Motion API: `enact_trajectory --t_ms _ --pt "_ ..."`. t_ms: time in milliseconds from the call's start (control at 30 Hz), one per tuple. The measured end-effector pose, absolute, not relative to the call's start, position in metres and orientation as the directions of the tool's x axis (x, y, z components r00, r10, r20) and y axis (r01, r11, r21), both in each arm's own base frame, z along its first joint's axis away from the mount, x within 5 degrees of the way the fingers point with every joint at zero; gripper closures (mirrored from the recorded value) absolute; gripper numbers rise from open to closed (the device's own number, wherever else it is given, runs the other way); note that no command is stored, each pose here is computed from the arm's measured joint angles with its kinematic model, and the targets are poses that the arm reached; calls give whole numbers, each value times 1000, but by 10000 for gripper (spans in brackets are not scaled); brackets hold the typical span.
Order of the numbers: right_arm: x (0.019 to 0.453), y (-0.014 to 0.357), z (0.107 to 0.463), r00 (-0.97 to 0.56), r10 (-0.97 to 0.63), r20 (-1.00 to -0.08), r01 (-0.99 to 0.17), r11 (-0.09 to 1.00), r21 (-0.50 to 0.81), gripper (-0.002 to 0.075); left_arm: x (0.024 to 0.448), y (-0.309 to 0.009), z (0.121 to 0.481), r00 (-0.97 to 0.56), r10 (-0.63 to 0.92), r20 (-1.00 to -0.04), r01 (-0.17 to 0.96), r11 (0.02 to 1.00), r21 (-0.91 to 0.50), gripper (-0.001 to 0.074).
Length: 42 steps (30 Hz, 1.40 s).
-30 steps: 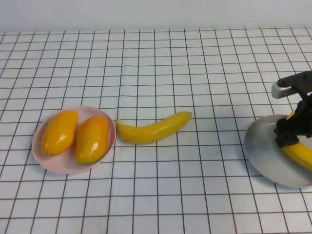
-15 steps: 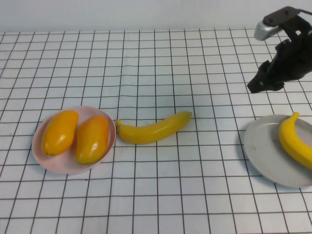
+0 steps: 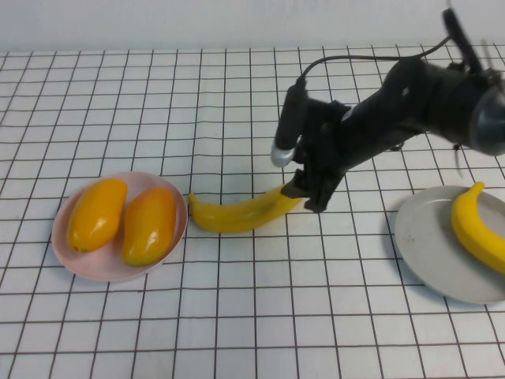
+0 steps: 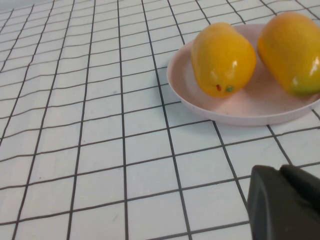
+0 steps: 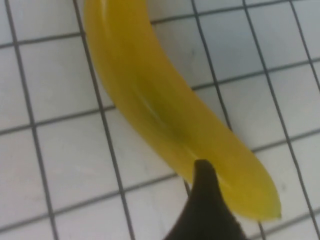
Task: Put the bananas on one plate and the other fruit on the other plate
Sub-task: Put another type of fruit in the right plate
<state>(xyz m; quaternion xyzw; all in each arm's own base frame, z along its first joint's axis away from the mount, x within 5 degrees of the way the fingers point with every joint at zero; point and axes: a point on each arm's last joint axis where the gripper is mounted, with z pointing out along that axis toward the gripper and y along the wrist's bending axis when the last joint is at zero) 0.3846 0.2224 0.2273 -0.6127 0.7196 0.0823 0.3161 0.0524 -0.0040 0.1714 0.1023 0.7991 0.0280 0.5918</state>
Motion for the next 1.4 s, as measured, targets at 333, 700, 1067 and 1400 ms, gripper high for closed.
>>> enact_trajectory --t_ms 333,700,1067,1400 --pt "397 271 188 6 -839 -544 -956 155 -250 277 52 -4 171 -279 197 -940 130 977 166 736" --pt "387 273 180 -5 -860 -510 -991 72 -111 354 52 -4 171 -279 197 -940 130 977 166 736" --pt "391 273 213 -69 -884 -462 -992 111 -64 413 52 -4 171 -279 197 -940 130 977 166 736" --pt "395 207 319 -511 -704 -493 -821 570 37 413 52 -4 171 -279 197 -940 130 977 166 736"
